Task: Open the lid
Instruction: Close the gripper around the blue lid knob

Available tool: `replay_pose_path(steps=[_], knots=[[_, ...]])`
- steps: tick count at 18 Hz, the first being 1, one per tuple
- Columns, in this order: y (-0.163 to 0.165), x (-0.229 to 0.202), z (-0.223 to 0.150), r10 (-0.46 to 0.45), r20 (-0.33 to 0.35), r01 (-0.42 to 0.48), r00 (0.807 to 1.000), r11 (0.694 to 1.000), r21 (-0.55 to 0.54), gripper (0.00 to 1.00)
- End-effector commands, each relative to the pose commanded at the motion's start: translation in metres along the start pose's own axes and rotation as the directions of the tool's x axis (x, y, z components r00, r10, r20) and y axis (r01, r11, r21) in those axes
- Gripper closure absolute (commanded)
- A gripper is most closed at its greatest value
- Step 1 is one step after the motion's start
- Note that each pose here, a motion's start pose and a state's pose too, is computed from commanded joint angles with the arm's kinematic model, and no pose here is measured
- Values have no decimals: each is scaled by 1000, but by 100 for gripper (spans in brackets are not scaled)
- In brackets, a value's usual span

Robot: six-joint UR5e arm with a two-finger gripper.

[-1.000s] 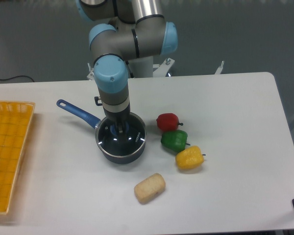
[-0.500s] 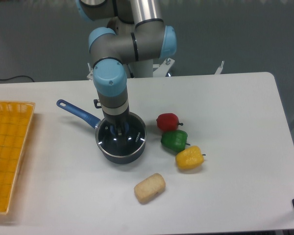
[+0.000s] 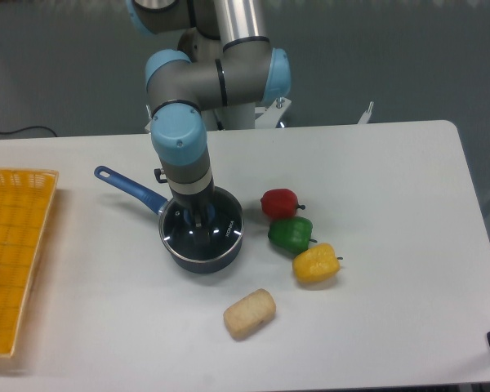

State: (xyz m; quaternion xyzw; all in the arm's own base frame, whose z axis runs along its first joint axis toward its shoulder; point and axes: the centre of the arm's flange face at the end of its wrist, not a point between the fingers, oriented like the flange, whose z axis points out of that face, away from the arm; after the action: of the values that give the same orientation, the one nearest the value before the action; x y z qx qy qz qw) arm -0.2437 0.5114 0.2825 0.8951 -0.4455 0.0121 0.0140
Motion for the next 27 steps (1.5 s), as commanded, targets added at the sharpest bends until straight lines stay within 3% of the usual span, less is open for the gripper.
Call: replay_pose_path(steps=[8, 16, 27], knots=[[1, -3, 5, 14, 2, -14, 1000, 1000, 3, 8], [5, -3, 1, 12, 6, -12, 1000, 1000, 3, 29], [7, -3, -6, 4, 20, -4, 1000, 1000, 7, 33]])
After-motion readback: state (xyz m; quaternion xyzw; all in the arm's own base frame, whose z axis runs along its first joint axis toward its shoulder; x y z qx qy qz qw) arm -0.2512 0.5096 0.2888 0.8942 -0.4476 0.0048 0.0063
